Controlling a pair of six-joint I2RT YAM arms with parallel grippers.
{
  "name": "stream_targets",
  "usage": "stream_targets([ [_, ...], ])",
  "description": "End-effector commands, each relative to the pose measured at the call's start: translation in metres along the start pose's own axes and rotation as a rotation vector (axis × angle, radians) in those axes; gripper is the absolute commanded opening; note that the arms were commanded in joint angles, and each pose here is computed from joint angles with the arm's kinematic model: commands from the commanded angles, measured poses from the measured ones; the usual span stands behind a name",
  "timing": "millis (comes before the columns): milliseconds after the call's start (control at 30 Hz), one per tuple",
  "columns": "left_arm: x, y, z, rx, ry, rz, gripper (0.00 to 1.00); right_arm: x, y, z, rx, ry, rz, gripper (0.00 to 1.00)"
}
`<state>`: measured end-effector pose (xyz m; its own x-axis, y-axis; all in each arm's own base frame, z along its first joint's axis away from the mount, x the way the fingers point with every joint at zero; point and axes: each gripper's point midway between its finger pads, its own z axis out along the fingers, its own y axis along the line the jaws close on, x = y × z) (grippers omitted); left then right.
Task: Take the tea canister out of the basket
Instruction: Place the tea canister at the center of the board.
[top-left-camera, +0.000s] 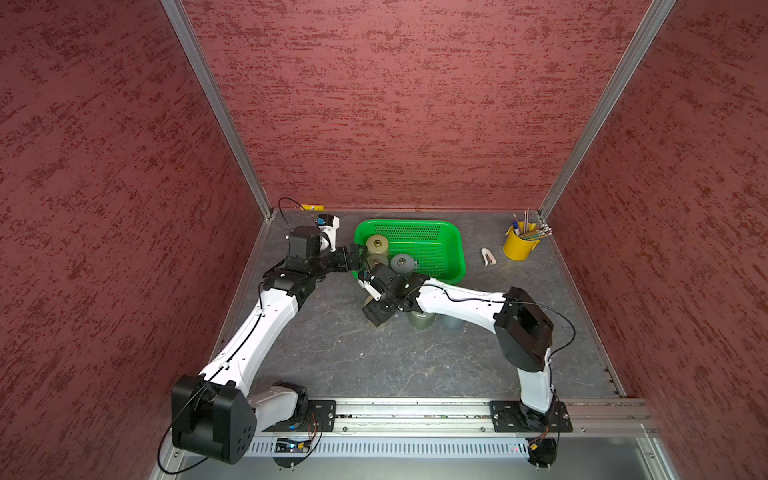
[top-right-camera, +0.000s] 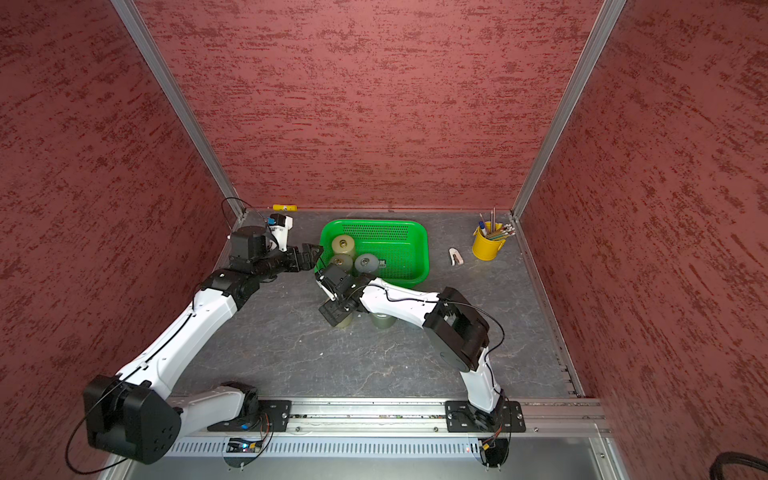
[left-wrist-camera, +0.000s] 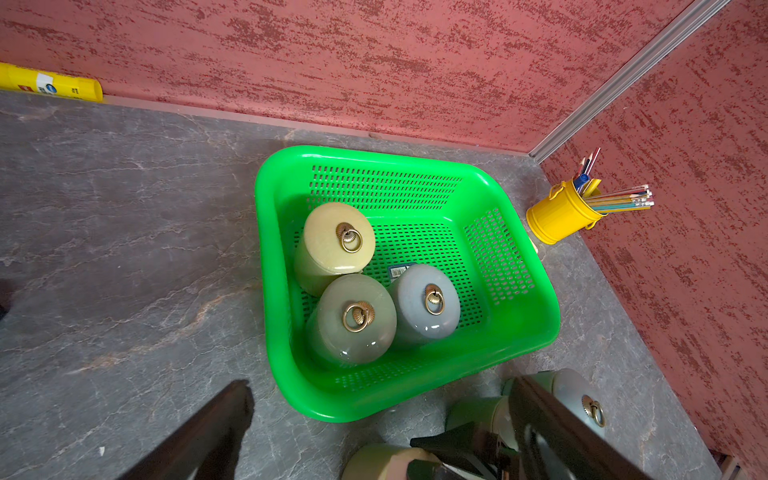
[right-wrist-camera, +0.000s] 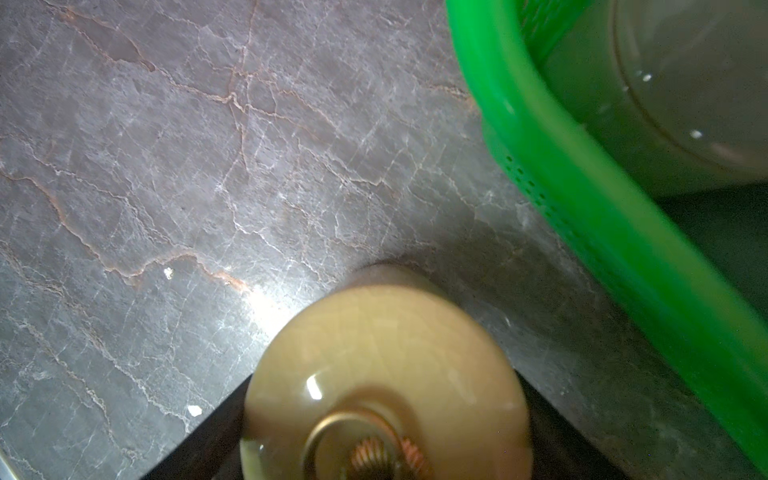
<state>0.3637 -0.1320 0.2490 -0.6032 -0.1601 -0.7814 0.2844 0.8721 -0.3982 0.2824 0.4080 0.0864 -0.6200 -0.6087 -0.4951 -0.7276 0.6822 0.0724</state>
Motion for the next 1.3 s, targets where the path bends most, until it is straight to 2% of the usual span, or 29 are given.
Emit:
stream_targets([
  [0, -0.003, -0.004, -0.001, 0.011, -0.019, 0.023, 1.00, -0.023, 0.006, -0.013, 0.000, -0.076, 0.013, 0.85],
  [100, -0.002, -0.004, 0.000, 0.010, -0.017, 0.024, 1.00, -0.025, 0.006, -0.018, -0.003, -0.100, 0.021, 0.97],
  [133, -0.002, -0.004, 0.000, 0.009, -0.016, 0.024, 1.00, -0.024, 0.006, -0.018, -0.004, -0.102, 0.022, 0.99],
  [367, -0.002, -0.004, -0.002, 0.001, -0.017, 0.031, 1.00, -0.029, 0.005, -0.029, -0.007, -0.141, 0.029, 0.99],
  [567, -0.007, -0.001, -0.005, -0.032, -0.041, 0.028, 1.00, -0.042, -0.005, -0.063, 0.046, -0.224, 0.016, 0.99],
  [700, -0.008, -0.013, 0.001, -0.037, -0.046, 0.070, 1.00, -0.050, -0.026, -0.083, 0.105, -0.240, 0.037, 0.99],
  [867, 0.009, -0.034, 0.020, -0.013, 0.034, 0.155, 1.00, -0.051, -0.066, -0.097, 0.173, -0.241, 0.104, 0.99],
  [967, 0.014, -0.040, 0.025, 0.004, 0.054, 0.166, 1.00, -0.052, -0.090, -0.102, 0.209, -0.234, 0.144, 0.99],
  [1267, 0.014, -0.053, 0.023, 0.079, 0.053, 0.178, 1.00, -0.062, -0.139, -0.081, 0.213, -0.162, 0.210, 0.99],
])
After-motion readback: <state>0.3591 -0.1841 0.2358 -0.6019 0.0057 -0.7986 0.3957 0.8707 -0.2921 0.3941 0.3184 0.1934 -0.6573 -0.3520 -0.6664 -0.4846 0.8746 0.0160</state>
